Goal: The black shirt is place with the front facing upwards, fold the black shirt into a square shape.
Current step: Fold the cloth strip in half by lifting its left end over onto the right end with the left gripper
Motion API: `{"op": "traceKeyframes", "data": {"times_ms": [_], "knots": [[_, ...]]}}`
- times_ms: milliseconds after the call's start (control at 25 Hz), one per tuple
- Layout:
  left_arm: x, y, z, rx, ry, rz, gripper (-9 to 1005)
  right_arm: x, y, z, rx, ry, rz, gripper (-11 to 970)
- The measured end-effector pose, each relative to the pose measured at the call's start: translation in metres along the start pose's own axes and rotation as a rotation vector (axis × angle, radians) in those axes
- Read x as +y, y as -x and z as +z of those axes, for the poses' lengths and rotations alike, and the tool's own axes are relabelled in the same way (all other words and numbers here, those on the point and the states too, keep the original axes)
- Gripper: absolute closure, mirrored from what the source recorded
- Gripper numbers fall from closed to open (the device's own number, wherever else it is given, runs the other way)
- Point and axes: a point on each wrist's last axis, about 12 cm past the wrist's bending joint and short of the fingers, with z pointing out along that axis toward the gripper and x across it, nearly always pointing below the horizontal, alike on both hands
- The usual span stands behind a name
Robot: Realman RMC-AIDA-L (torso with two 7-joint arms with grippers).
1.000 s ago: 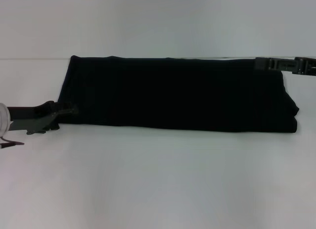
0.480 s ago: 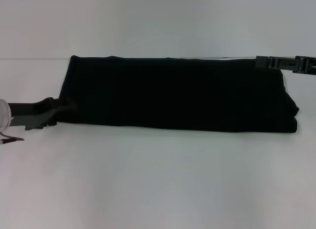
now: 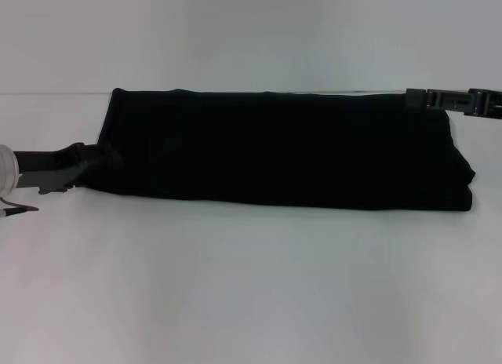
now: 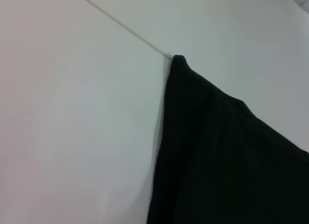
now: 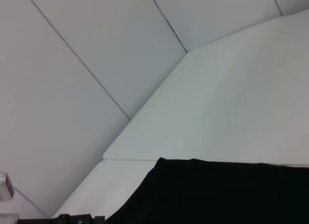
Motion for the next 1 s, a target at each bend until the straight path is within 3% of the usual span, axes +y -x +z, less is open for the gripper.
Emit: {"op": "traceKeyframes", "data": {"times_ms": [360,720,840,1000], "knots": [[0.001,-0.001,-0.006,0.02,-0.022,0.001,117,-0.001,0.0,-0.001,-0.004,-0.002,0.003,137],[0.025,-0.007,-0.037,0.027,-0.037,-0.063,118,-0.001,0.0,-0.002,-0.005,-0.004,0.003,138],[0.023,-0.011,-0.038,0.057,-0.065,-0.071,118,-0.002,-0.001,-0.003,-0.004,-0.006,0.004,139],[0.009,-0.011,-0.029,0.089,-0.098,-0.062,119,-0.002,0.0,-0.003,-0.004,-0.006,0.003,141]]}}
